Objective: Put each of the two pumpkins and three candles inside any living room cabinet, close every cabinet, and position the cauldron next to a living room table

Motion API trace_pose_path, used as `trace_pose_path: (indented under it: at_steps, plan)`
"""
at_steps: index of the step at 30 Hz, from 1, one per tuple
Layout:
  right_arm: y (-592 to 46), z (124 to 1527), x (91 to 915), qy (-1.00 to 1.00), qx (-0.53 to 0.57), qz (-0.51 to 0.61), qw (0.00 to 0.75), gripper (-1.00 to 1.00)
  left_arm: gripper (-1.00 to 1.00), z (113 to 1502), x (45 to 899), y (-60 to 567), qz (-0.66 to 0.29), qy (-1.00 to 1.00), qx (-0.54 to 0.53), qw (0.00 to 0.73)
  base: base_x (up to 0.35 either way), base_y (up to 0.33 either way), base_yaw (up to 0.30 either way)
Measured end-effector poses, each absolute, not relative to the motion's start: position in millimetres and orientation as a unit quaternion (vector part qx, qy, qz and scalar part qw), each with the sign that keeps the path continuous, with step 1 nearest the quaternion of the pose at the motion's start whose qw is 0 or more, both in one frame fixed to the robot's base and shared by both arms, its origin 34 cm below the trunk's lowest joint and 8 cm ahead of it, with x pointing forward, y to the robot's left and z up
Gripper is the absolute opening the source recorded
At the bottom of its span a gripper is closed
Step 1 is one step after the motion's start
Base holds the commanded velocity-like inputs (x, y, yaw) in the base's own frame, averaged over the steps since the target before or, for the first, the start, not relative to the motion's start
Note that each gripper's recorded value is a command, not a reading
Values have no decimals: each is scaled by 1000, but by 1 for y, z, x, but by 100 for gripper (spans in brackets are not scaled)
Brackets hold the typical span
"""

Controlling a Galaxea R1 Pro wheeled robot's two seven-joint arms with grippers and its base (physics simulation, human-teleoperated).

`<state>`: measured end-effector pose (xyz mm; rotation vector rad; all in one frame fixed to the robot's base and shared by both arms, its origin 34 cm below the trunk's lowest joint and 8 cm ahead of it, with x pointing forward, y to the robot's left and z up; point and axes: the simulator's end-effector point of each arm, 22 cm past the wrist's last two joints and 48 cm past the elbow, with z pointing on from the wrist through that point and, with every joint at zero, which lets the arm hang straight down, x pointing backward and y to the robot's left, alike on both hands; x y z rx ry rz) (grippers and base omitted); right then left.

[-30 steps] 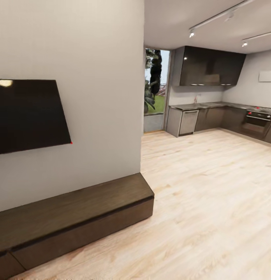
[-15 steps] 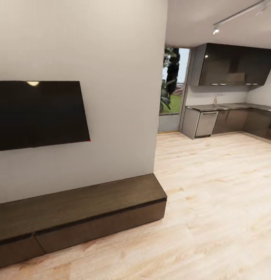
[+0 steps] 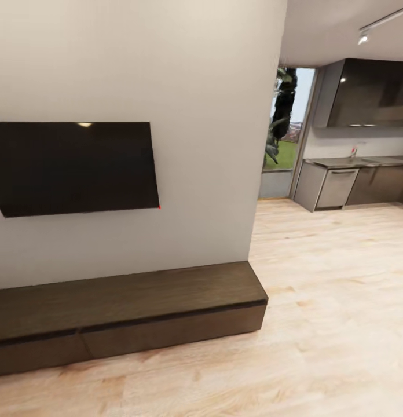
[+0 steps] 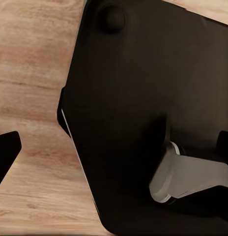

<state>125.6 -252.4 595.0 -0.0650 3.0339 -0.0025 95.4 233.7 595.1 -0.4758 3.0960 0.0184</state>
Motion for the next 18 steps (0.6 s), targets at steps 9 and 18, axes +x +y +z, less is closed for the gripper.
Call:
trace_pose_path:
  at_steps: [9,18]
  plan:
    - [-251,603,124,998,-21,1,61,100,100,603,91,234,6,988,-152,3,0,0,262]
    - [-252,610,120,998,-21,0,61,100,100,610,86,233,6,988,-152,0,0,0,262]
